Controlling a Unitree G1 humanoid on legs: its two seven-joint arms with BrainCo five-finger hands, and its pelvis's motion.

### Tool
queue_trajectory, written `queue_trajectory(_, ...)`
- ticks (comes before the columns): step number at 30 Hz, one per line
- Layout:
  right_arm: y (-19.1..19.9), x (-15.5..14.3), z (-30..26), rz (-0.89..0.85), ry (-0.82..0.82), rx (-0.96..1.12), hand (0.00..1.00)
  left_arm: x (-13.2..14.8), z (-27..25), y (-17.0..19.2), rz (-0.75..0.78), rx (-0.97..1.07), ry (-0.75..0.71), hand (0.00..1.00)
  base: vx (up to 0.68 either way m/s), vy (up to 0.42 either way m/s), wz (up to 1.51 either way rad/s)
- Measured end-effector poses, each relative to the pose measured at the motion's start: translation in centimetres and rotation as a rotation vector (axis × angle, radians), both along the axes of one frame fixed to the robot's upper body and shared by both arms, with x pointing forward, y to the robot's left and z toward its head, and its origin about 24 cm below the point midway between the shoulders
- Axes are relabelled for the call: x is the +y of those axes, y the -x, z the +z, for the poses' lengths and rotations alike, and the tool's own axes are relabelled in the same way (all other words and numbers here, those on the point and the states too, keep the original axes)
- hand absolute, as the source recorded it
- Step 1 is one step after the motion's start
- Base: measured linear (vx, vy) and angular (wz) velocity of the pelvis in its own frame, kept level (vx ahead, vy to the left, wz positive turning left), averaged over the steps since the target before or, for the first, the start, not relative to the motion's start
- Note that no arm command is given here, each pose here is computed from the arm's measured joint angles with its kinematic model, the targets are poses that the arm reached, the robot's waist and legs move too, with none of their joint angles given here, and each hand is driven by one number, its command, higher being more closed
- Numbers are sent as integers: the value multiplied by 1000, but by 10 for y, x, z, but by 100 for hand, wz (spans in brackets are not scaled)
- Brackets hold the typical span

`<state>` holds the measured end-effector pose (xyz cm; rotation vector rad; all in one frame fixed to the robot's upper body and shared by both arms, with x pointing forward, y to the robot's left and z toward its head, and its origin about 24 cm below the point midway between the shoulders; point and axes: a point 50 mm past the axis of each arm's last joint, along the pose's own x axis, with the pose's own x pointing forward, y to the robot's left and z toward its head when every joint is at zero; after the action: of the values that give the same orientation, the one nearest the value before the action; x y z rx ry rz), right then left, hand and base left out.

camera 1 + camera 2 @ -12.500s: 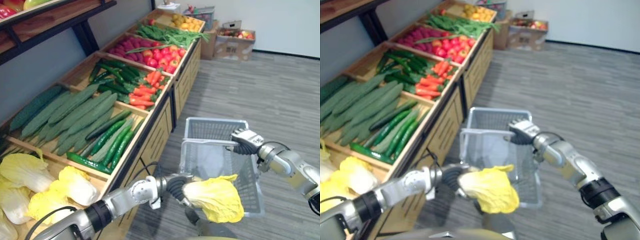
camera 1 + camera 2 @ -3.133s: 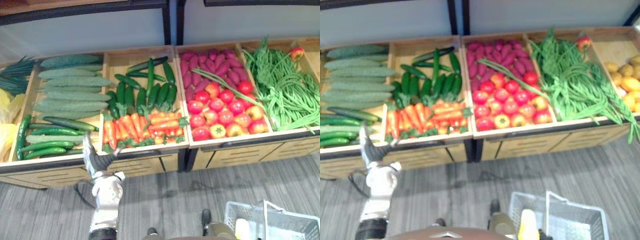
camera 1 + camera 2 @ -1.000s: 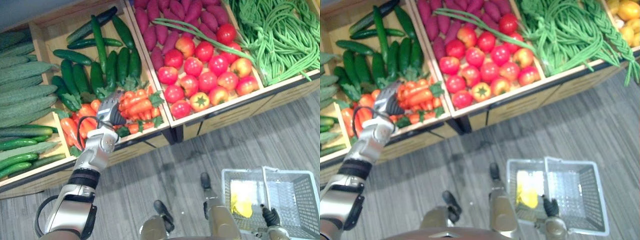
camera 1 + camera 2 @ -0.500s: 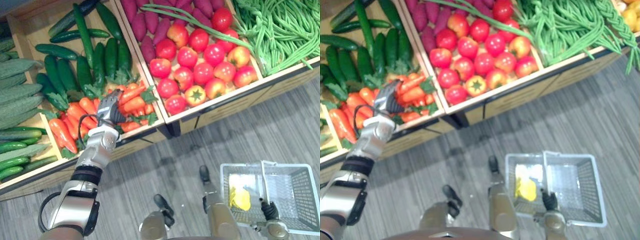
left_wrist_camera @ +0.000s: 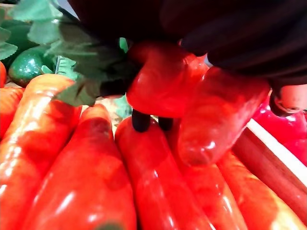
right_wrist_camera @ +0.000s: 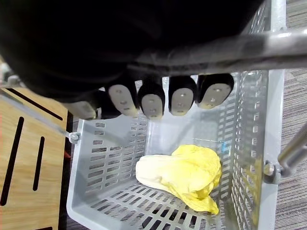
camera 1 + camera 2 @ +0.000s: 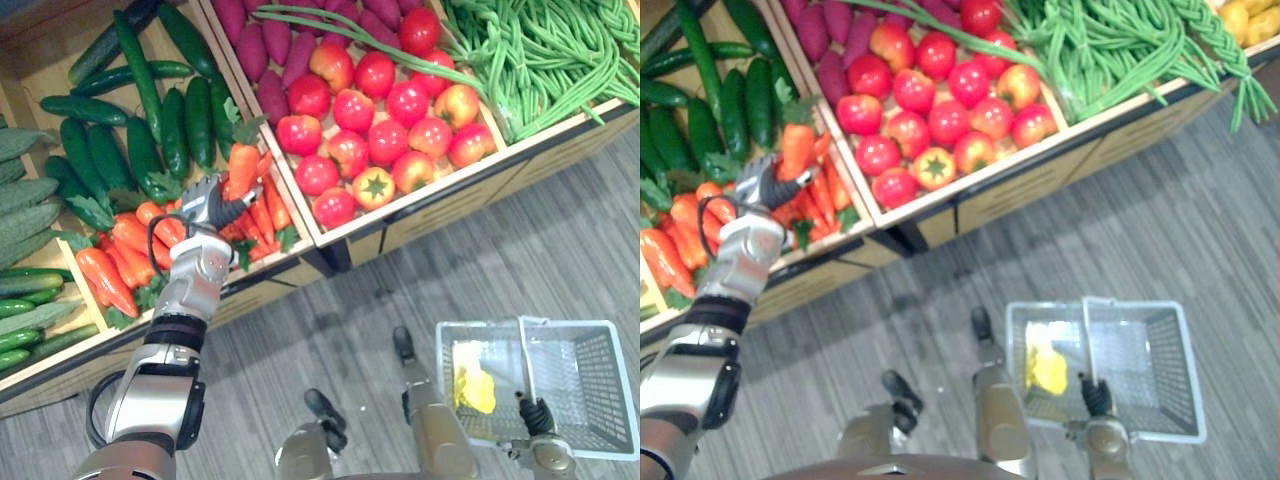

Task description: Pick vegetable in the basket

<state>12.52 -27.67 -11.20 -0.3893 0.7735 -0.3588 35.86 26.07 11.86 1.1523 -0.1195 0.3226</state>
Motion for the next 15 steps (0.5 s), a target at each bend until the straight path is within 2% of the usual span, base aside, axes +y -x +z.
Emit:
queue_trajectory(10, 5, 0, -4, -9, -8, 28, 100, -5, -4, 4, -28, 22, -31, 100, -20, -30, 10)
queue_trajectory(15, 10, -4, -5, -36, -5, 42, 100, -19, 12, 12, -93, -73, -83, 100, -46, -43, 19)
